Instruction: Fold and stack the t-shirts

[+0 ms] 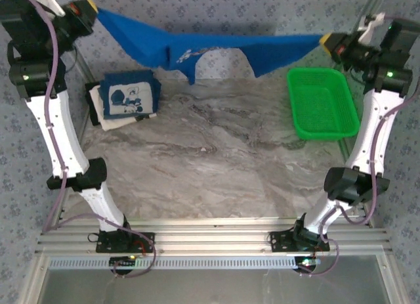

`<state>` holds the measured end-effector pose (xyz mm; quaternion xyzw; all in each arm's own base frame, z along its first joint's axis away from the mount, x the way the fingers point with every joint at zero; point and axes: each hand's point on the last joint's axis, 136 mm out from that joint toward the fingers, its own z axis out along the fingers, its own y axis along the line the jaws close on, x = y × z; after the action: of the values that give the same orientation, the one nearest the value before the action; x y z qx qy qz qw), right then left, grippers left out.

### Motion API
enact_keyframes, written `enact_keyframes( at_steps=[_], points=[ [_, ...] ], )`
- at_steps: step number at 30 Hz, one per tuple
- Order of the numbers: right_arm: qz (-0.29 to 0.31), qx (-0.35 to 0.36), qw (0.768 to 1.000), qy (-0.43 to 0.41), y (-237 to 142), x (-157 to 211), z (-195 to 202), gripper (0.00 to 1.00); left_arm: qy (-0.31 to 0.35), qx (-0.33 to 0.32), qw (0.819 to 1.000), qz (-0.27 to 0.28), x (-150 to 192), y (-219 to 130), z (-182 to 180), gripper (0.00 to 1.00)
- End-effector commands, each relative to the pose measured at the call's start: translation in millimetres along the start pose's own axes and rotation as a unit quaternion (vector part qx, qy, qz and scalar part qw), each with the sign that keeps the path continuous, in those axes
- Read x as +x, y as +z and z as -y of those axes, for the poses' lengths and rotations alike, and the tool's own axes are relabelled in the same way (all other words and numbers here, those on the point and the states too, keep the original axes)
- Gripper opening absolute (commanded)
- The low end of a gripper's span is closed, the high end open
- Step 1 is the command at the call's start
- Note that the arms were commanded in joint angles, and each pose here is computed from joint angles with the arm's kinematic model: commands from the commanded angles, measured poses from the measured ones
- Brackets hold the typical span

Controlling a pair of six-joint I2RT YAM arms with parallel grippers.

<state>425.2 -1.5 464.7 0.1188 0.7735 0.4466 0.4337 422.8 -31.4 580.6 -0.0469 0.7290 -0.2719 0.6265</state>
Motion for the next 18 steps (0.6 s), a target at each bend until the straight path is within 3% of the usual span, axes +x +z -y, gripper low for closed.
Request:
enact_keyframes(
  at_steps=[1,4,8,11,13,14,18],
  points=[
    [-0.078,0.061,0.994,0.040,1,80,63,0.00,-0.036,-0.120,0.981,-0.148,108,-8,-61,0.00],
    [-0.106,0.107,0.982,0.116,-12,152,116,0.00,-0.105,-0.179,0.962,-0.178,195,-44,-103,0.00],
    [-0.167,0.211,0.947,0.177,-44,257,174,0.00,-0.180,-0.263,0.908,-0.272,323,-115,-142,0.00],
    [-0.212,0.255,0.920,0.208,-67,314,189,0.00,-0.204,-0.339,0.867,-0.305,380,-177,-160,0.00],
    [-0.227,0.273,0.908,0.223,-80,339,191,0.00,-0.215,-0.374,0.846,-0.314,403,-204,-163,0.00],
    [-0.232,0.277,0.904,0.229,-85,349,191,0.00,-0.203,-0.372,0.855,-0.300,395,-207,-158,0.00],
    [-0.227,0.305,0.890,0.253,-97,364,191,0.00,-0.213,-0.441,0.817,-0.303,397,-228,-169,0.00]
  ],
)
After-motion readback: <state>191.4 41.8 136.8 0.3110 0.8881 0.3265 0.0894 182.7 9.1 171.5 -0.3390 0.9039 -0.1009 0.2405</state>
